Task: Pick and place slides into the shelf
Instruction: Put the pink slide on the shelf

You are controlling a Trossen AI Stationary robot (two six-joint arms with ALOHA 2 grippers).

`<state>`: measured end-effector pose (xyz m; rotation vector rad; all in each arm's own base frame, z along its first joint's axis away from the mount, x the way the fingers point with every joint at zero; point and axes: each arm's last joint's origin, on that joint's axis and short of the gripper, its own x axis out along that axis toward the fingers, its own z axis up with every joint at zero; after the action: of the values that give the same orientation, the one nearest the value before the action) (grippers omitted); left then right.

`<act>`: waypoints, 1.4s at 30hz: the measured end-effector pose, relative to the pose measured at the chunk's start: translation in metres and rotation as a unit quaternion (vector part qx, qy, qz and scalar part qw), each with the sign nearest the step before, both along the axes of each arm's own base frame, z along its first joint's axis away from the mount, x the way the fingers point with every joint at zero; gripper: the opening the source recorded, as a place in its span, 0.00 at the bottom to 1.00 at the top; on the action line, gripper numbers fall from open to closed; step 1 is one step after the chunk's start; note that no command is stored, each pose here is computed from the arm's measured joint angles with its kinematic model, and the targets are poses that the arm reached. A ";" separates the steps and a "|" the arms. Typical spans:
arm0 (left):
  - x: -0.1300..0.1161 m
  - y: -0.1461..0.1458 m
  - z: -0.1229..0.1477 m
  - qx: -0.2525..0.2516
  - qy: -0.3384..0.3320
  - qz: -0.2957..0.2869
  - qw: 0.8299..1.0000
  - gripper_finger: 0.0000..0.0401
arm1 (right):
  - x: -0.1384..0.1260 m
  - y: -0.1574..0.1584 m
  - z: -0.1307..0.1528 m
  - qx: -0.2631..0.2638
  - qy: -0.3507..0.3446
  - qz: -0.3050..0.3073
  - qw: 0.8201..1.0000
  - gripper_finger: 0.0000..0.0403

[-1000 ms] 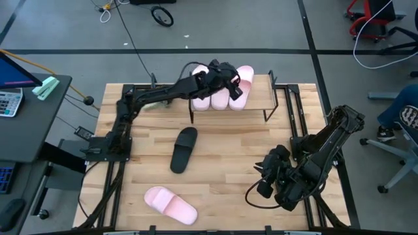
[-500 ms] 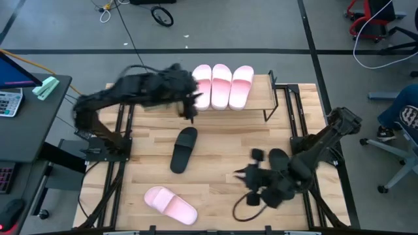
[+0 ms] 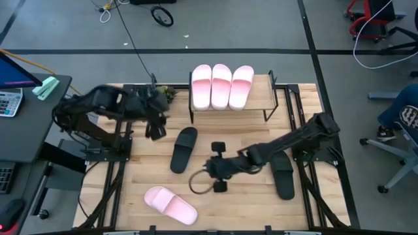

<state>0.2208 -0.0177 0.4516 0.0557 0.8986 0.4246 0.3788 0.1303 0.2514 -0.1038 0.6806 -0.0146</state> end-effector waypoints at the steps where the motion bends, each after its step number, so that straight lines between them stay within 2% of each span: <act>1: 0.003 -0.005 -0.007 0.004 0.014 -0.013 1.000 0.36 | 0.004 -0.004 -0.006 0.006 0.006 -0.011 1.000 0.16; 5: 0.021 -0.022 -0.046 0.010 0.040 -0.045 0.998 0.34 | 0.018 -0.023 -0.024 0.026 0.019 -0.057 0.998 0.16; 8: 0.029 -0.029 -0.076 0.016 0.070 -0.055 0.996 0.33 | 0.025 -0.032 -0.029 0.072 0.021 -0.060 0.995 0.16; 11: 0.029 -0.029 -0.099 0.023 0.108 -0.054 0.992 0.34 | 0.034 -0.028 -0.037 0.094 0.010 0.000 0.996 0.16; 15: 0.028 -0.023 -0.114 0.026 0.134 -0.041 0.990 0.35 | 0.047 0.001 -0.038 0.082 -0.082 0.125 0.985 0.16; 19: 0.026 -0.016 -0.112 0.023 0.126 -0.028 0.991 0.35 | 0.052 0.021 -0.050 0.002 -0.132 0.207 0.969 0.18; 22: 0.026 -0.009 -0.106 0.019 0.094 -0.020 0.995 0.34 | 0.060 0.023 -0.057 -0.041 -0.140 0.223 0.964 0.21; 25: 0.024 -0.002 -0.096 0.020 0.054 -0.017 0.998 0.33 | 0.081 0.021 -0.057 -0.050 -0.153 0.219 0.962 0.24; 31: 0.015 0.011 -0.080 0.019 -0.001 0.001 1.000 0.34 | 0.119 0.022 -0.055 -0.055 -0.099 0.245 0.963 0.33; 33: 0.008 0.014 -0.077 0.019 -0.001 0.005 1.000 0.35 | 0.123 0.024 -0.055 -0.054 -0.055 0.253 0.964 0.36; 37: -0.002 0.017 -0.070 0.017 -0.020 0.012 1.000 0.35 | 0.131 0.031 -0.068 -0.067 -0.011 0.272 0.960 0.43; 42: -0.015 0.018 -0.058 0.013 -0.058 0.015 0.998 0.34 | 0.139 0.037 -0.068 -0.045 -0.034 0.301 0.952 0.48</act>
<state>0.2059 0.0004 0.3932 0.0403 0.7813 0.4627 0.5174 0.1671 0.1832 -0.3948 0.5571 0.5371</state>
